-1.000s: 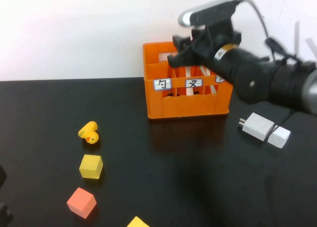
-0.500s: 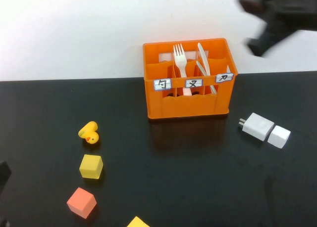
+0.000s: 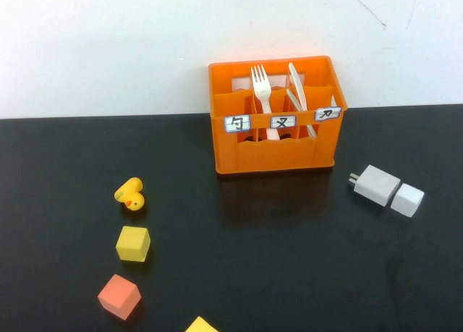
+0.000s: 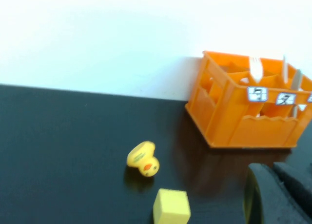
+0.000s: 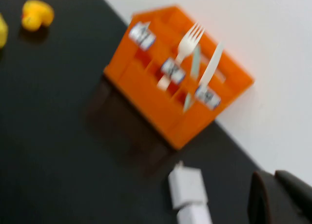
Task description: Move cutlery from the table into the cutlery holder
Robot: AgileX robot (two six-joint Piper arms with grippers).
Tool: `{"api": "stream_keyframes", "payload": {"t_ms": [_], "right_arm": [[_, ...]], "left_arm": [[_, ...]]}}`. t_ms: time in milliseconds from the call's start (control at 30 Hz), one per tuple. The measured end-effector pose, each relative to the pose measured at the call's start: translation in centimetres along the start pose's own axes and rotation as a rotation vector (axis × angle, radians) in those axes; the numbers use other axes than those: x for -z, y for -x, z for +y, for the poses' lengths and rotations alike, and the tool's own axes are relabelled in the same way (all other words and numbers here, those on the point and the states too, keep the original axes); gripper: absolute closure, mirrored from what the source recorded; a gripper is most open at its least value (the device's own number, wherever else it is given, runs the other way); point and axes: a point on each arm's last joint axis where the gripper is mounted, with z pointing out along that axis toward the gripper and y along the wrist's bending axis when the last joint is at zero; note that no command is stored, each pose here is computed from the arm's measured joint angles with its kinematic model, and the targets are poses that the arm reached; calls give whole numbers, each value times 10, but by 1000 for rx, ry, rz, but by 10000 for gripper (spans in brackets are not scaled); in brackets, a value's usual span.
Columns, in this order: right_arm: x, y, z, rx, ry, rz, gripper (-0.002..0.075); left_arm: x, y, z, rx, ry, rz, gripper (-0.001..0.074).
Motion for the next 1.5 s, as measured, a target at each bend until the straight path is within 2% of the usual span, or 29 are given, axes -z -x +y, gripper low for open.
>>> {"api": "stream_keyframes", "payload": {"t_ms": [233, 433, 833, 1167, 1367, 1500], "right_arm": [[28, -58, 38, -59, 19, -26, 727], [33, -91, 59, -83, 29, -36, 727], [34, -103, 73, -167, 133, 39, 727], [34, -104, 74, -168, 144, 54, 728], [34, -104, 74, -168, 145, 56, 728], [34, -104, 74, -168, 145, 56, 728]], "left_arm": [[-1, -5, 4, 11, 32, 23, 736], [-1, -5, 4, 16, 32, 23, 736], [-1, -5, 4, 16, 33, 24, 736], [-1, -5, 4, 15, 34, 26, 736], [-4, -19, 9, -30, 54, 43, 736], [-1, -26, 14, 15, 65, 11, 736]]}}
